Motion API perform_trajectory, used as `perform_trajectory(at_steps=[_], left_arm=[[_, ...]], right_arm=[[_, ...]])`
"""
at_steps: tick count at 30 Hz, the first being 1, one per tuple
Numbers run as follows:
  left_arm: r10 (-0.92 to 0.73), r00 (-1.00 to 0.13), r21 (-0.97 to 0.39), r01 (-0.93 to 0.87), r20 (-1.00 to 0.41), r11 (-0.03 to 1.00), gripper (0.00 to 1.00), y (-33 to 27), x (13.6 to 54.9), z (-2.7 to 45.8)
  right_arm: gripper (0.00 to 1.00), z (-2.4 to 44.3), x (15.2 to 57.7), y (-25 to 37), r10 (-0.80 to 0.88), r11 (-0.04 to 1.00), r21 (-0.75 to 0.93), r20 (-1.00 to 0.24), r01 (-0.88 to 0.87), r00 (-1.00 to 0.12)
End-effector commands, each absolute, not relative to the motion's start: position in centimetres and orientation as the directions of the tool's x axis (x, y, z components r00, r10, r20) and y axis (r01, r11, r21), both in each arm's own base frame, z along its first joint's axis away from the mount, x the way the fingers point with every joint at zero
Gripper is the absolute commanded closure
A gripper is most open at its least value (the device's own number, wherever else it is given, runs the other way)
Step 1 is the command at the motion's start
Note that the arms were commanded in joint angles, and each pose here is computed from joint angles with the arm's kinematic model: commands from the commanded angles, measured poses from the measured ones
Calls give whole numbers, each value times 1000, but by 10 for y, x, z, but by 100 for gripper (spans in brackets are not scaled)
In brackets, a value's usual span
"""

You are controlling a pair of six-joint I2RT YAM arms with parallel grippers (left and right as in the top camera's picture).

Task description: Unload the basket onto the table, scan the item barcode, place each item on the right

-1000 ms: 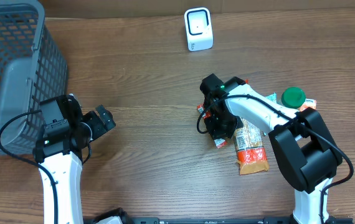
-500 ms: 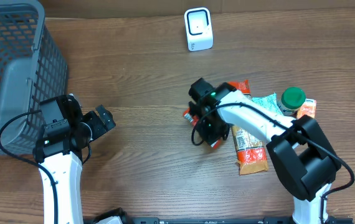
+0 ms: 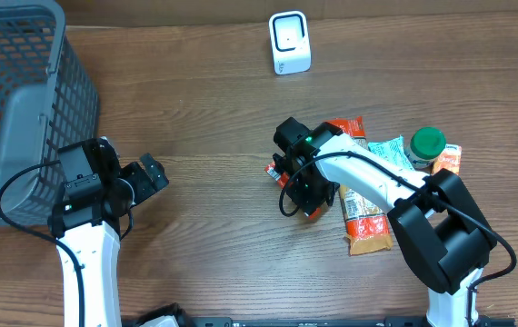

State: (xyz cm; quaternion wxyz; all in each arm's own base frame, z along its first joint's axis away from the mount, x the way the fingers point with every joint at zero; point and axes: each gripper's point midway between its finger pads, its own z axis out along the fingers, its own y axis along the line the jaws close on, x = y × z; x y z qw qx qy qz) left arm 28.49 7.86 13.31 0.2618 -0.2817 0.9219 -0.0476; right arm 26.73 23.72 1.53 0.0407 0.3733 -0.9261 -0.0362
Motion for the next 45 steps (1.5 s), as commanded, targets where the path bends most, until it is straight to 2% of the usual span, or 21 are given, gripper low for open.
perform_trajectory(at_steps=[1,9,30,38,39,40,41,43,45], left_arm=[[-550,-694,-235,-502,-465,832,0,80,288,137],[-550,-694,-235,-502,-465,832,0,80,288,137],[-550,-694,-235,-502,-465,832,0,80,288,137],[-550,-694,-235,-502,-465,832,0,80,288,137],[-550,-694,-235,-502,-465,832,0,80,288,137],[-550,-694,-235,-502,-465,832,0,80,288,137],[-550,-694,-235,-502,-465,832,0,80,288,137],[-550,-694,-235,-502,-465,832,0,80,288,137],[-550,-694,-235,-502,-465,832,0,80,288,137]], right_arm=[[55,30,276,238,-679,733,74,4,-676,-735],[66,30,274,237,-542,839,72,27,-539,-840],[65,21,268,236,-501,864,88,42,-496,-865],[65,-1,257,231,-461,885,102,58,-454,-886],[66,-4,255,230,-458,887,101,62,-451,-887],[73,-7,252,228,-458,887,100,69,-450,-886],[84,-9,250,226,-457,888,98,76,-450,-886],[96,-10,247,224,-457,889,96,87,-449,-885],[96,-10,246,223,-457,889,95,92,-449,-885]])
